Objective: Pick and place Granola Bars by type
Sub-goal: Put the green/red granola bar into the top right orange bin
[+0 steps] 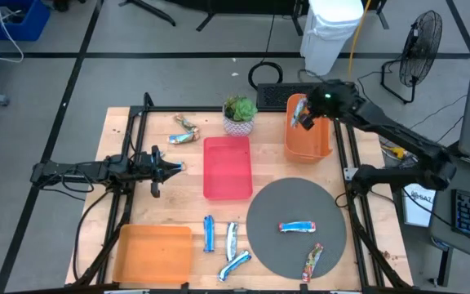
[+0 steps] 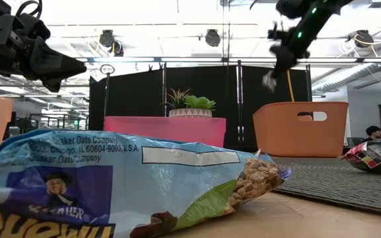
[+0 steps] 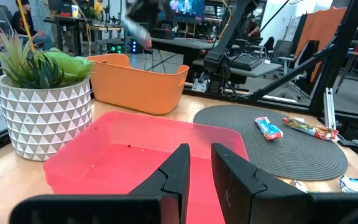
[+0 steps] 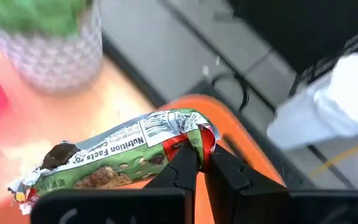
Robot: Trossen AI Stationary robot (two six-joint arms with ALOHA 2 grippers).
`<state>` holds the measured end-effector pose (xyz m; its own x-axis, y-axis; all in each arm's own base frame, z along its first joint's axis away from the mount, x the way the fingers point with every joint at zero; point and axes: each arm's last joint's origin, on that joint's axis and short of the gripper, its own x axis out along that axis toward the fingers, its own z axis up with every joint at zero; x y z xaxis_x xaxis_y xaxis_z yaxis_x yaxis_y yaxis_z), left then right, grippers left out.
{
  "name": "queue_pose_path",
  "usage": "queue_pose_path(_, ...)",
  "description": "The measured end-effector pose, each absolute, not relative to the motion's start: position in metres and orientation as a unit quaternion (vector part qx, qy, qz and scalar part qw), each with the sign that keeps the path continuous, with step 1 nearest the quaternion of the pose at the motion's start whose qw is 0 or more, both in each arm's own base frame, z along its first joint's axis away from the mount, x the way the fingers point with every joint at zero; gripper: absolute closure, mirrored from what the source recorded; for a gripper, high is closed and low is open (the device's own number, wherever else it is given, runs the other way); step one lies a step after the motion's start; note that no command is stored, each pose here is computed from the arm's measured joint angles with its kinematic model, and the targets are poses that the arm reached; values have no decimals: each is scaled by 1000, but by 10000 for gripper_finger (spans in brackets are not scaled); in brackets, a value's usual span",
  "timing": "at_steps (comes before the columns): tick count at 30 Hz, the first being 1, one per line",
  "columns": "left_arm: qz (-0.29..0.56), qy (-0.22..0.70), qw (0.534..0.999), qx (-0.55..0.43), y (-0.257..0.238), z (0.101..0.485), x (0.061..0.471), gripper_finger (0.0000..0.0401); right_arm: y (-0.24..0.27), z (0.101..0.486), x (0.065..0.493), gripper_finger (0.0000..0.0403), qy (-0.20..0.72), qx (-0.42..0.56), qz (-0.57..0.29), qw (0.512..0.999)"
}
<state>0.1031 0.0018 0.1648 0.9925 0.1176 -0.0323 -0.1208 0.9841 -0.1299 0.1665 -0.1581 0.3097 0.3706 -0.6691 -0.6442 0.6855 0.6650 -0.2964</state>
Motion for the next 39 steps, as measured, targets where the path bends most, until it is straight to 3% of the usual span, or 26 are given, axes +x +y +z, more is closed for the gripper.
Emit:
queue_pose_path(12,60,12,996,-66,2,165,103,329,-178,250,184,390,507,25,-365,781)
queue_pose_path(26,60,12,996,-66,2,165,103,329,-179,241,186,386,498,45,-377,779)
queue_pose_path(39,60,12,996,-66,2,165,103,329,-179,240,186,283,495,54,-382,779)
